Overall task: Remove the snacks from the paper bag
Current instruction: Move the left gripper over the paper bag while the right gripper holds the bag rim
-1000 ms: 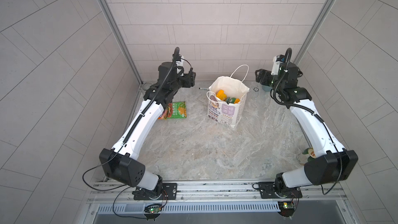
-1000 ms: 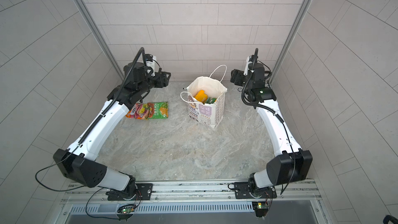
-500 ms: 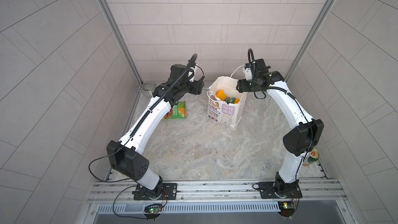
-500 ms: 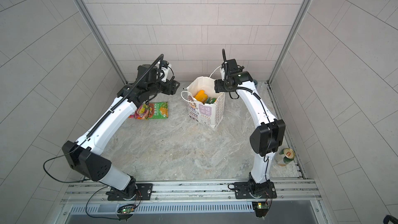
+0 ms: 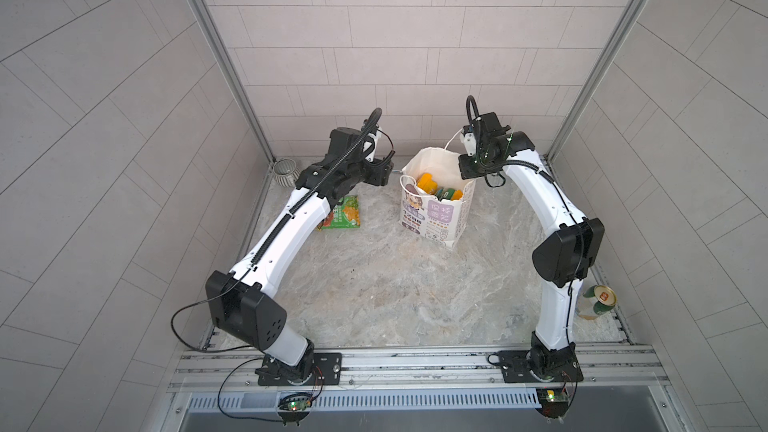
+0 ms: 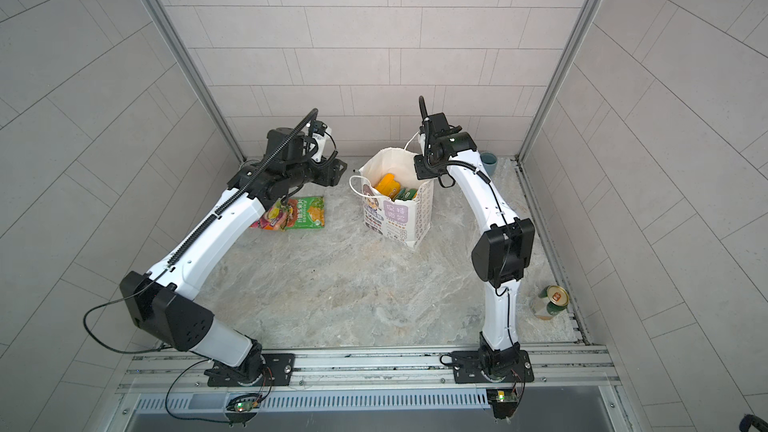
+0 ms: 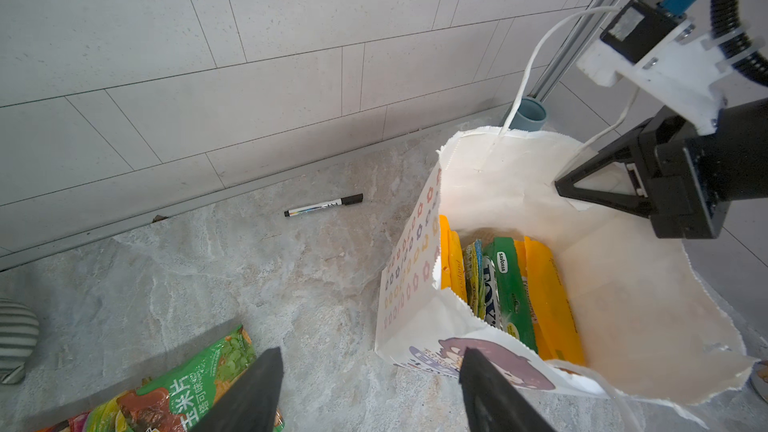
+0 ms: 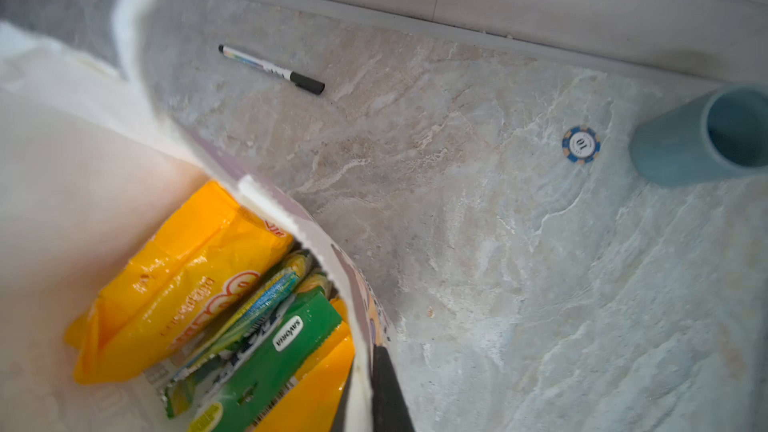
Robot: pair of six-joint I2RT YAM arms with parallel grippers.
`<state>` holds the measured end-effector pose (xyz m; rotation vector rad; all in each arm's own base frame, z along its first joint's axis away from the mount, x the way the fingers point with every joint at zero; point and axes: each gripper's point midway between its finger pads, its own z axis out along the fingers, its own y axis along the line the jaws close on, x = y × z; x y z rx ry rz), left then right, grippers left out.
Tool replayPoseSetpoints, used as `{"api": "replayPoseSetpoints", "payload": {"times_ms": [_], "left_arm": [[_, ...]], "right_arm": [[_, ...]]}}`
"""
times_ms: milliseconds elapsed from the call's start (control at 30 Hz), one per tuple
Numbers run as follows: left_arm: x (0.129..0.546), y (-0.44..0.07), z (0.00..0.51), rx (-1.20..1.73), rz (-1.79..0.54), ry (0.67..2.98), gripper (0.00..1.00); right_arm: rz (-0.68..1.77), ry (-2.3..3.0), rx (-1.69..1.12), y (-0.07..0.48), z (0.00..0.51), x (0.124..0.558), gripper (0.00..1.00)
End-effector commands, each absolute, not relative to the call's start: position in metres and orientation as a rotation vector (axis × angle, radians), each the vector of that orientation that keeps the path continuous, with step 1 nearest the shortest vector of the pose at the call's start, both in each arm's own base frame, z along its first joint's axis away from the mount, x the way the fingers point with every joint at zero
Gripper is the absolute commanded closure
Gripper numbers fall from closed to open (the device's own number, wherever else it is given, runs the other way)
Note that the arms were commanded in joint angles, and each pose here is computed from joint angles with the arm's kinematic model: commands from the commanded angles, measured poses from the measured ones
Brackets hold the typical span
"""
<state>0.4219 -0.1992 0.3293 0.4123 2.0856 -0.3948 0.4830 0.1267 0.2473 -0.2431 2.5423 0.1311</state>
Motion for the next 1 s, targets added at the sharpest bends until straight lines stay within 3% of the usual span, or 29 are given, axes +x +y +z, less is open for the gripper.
{"api": "replayPoseSetpoints", "payload": {"times_ms": [0, 500, 733, 967], "left_arm": [[0.417, -0.196, 0.351, 0.416, -0.382, 2.020, 0.28], [0.408, -0.185, 0.376, 0.355, -0.371, 1.930, 0.30], [0.398, -0.186, 0.371, 0.354, -0.408, 1.931, 0.31], [0.372, -0.186, 0.355, 0.294, -0.448, 1.933, 0.32]], "right_arm": [[0.071, 2.516, -0.286, 0.123, 0.259, 0.484, 1.00], [-0.014, 2.323, -0.281, 0.105, 0.323, 0.519, 1.00], [-0.001, 2.253, -0.479, 0.136, 0.337, 0.499, 1.00], [0.019, 2.187, -0.606, 0.171, 0.318, 0.460, 1.00]]}}
